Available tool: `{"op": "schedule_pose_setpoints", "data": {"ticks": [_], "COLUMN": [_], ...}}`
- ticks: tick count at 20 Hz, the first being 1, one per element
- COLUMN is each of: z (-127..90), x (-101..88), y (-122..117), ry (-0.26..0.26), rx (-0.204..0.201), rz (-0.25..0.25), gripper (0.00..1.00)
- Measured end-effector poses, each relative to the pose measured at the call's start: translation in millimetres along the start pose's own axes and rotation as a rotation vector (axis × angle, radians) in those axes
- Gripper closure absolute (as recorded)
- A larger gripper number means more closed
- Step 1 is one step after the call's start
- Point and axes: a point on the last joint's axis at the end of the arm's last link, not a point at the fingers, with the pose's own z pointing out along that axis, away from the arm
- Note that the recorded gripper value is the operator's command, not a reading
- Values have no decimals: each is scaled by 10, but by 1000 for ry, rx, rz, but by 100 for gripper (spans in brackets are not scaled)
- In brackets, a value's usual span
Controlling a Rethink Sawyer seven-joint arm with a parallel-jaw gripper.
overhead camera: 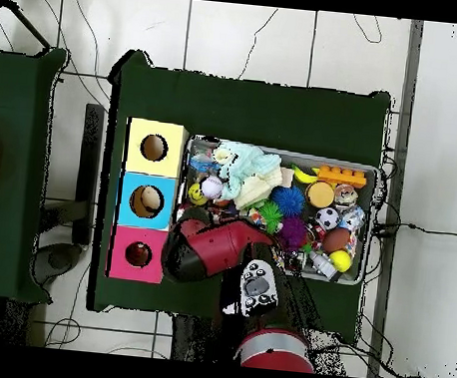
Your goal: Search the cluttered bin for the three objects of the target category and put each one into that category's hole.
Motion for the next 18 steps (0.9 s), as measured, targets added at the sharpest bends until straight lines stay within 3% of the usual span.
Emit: {"op": "schedule_pose_setpoints", "data": {"ticks": [12,18], "z": [17,8], "x": [198,241], "y": [-454,-626], "ry": [32,45], "rx": [137,192], "rz": [-13,28], "gripper": [0,0]}}
